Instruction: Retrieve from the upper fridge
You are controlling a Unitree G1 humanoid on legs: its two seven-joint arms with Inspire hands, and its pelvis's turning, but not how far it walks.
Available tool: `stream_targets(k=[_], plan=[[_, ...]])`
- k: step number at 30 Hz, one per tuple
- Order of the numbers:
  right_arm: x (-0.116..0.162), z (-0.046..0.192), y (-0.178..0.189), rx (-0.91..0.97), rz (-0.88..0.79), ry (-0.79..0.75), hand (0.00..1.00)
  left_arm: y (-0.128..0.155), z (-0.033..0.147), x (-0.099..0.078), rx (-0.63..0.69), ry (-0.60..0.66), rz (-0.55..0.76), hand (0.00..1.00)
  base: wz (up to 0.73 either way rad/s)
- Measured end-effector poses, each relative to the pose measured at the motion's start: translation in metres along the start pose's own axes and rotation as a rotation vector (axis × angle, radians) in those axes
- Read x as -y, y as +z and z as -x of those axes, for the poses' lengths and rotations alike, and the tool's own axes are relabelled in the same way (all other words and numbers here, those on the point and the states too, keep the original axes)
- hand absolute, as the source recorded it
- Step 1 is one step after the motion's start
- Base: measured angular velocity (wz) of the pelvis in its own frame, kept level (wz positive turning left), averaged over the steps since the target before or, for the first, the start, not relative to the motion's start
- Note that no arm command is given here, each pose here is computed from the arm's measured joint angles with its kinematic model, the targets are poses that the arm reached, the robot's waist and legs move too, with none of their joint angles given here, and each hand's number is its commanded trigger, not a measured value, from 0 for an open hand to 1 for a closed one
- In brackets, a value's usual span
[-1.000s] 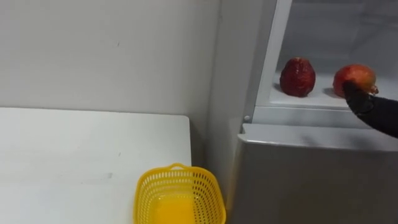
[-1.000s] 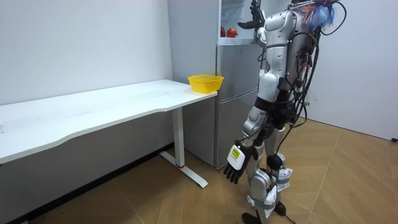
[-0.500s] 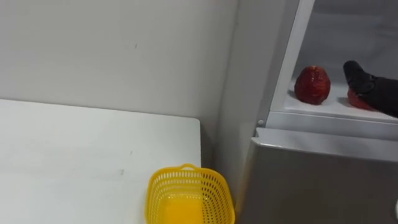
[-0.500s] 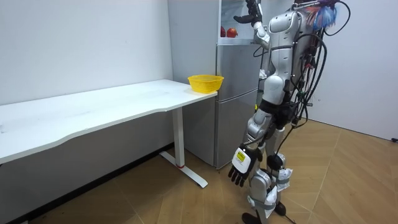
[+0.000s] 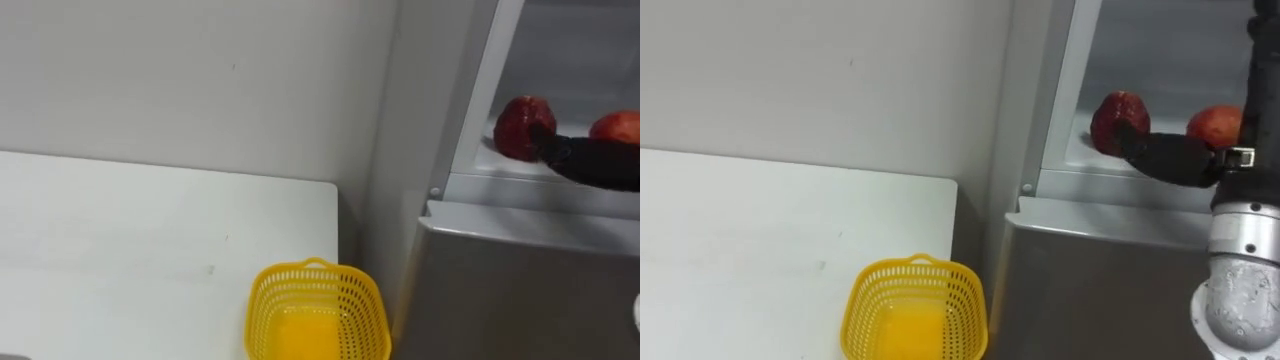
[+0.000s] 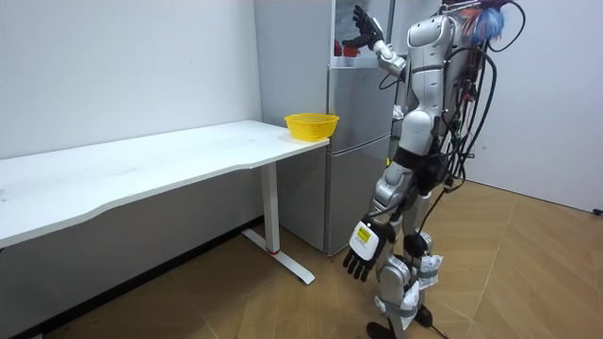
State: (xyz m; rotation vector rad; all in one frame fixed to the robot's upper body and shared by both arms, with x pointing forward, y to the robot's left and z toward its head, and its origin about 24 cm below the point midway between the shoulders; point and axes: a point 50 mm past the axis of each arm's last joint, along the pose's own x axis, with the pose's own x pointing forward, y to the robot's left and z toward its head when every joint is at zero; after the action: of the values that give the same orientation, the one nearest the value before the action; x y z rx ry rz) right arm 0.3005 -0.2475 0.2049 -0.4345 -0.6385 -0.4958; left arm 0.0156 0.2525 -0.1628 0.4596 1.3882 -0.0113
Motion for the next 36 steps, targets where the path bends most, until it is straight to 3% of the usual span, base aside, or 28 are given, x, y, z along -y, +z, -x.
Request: stream_targets(k=[15,21,36], plan=[[-0.002,0.001,-0.009,-0.04,0.028,0.016,0.0,-0.002,0.001,-0.001,0.003,-0.009,0.001,0.0,0.0],[-0.005,0.0,-0.031,-0.148,0.057,0.085,0.0,0.004,0.002,-0.005,0.025,0.003,-0.001,0.0,0.0],[-0.008,-0.003,-0.032,-0.169,0.027,0.128,0.0,0.004,0.002,-0.011,0.021,-0.013,-0.03,0.0,0.0]])
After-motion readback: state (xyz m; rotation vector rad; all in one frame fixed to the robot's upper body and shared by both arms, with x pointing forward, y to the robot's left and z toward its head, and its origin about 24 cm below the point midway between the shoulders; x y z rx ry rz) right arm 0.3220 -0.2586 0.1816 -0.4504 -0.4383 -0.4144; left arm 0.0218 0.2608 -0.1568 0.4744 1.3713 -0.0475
